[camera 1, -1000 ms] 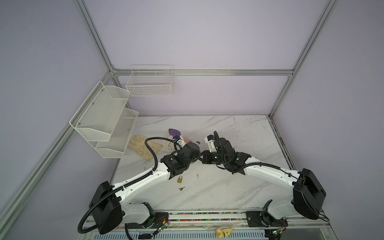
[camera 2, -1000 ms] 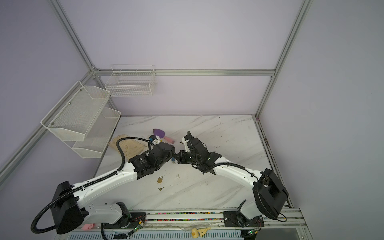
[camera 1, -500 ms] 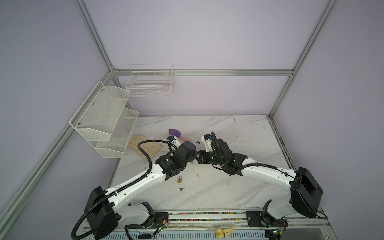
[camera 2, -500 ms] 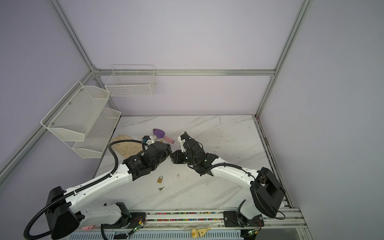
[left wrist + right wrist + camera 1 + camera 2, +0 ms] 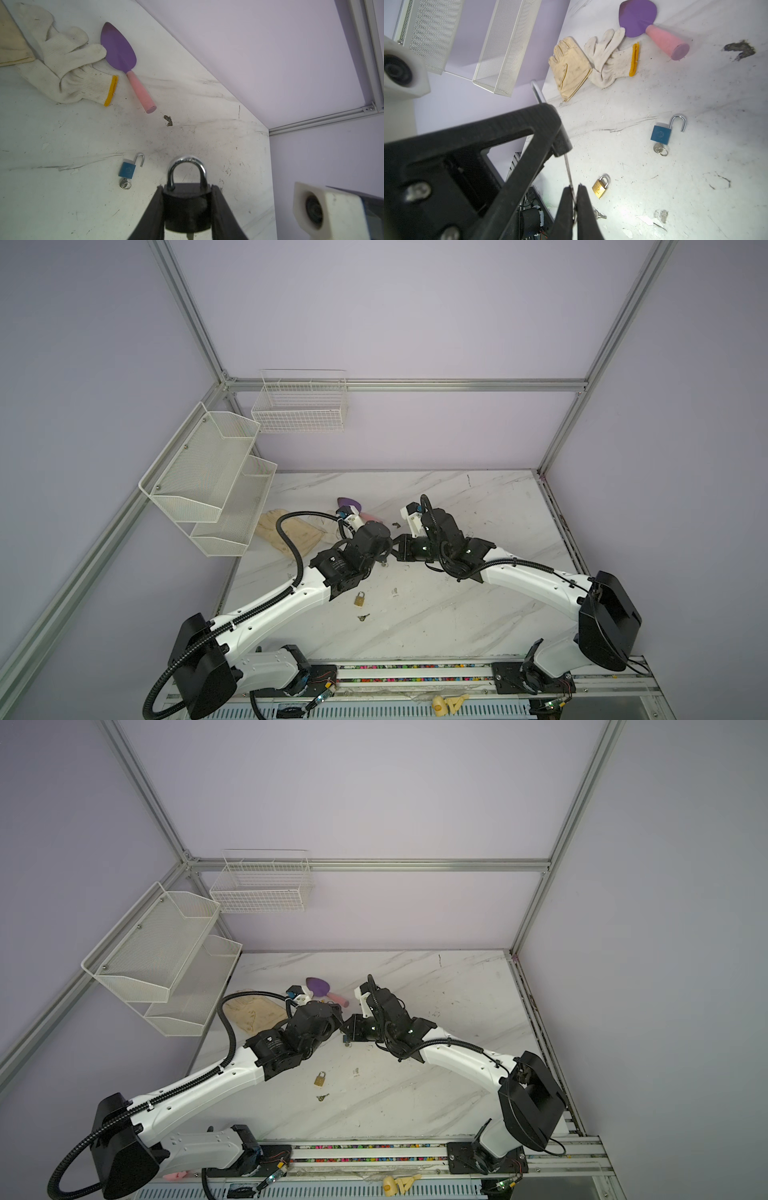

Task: Unlock with the key

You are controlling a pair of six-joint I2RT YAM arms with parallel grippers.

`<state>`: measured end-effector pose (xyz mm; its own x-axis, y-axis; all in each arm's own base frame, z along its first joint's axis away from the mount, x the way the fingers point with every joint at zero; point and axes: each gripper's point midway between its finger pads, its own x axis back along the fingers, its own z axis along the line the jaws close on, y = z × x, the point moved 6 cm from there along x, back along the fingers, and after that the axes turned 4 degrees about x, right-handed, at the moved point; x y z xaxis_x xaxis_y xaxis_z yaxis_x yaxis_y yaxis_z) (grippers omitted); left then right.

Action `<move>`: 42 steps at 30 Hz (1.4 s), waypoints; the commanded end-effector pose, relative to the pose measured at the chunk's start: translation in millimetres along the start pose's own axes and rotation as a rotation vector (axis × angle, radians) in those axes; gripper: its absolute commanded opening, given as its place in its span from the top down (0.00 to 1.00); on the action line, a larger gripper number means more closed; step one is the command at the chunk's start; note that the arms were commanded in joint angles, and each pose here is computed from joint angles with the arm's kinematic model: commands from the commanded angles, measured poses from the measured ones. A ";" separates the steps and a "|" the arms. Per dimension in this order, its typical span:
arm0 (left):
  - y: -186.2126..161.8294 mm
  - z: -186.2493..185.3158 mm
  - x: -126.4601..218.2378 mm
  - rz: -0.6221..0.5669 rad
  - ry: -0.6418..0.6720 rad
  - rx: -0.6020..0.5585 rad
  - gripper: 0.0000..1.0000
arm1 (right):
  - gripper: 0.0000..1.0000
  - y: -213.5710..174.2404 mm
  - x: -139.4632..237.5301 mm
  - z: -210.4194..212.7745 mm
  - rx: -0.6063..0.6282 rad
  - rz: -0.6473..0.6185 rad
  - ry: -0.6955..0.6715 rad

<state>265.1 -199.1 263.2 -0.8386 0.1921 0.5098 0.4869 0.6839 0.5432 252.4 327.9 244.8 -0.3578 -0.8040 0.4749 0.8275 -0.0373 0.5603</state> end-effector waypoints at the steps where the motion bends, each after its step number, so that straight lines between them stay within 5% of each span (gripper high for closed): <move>1: -40.2 2.2 1.9 0.248 -0.044 -0.126 1.00 | 1.00 54.1 12.9 13.5 0.068 -0.225 -0.028; 7: -46.1 -9.6 5.6 0.328 -0.085 -0.127 1.00 | 1.00 62.7 14.7 11.1 0.115 -0.242 -0.108; 12: -49.0 -0.2 1.7 0.309 -0.087 -0.104 1.00 | 1.00 59.1 22.8 39.4 0.073 -0.222 0.221; 15: -49.1 -3.4 4.6 0.326 -0.120 -0.091 1.00 | 1.00 55.7 19.6 41.9 0.039 -0.177 0.275; 22: -41.8 -8.4 10.9 0.333 -0.103 -0.160 1.00 | 1.00 60.3 22.2 18.1 0.056 -0.233 0.047; 30: -41.6 -1.9 6.8 0.348 -0.018 -0.275 1.00 | 1.00 63.4 25.3 23.9 0.070 -0.192 0.115; 42: -37.2 30.3 3.6 0.277 0.088 -0.200 1.00 | 1.00 68.1 28.7 17.8 0.083 -0.202 0.024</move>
<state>264.8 -204.9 253.7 -0.7797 0.2623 0.5686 0.6051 0.5492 0.5764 253.9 316.1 240.7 -0.2805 -0.7891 0.5465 0.8635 0.0412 0.5027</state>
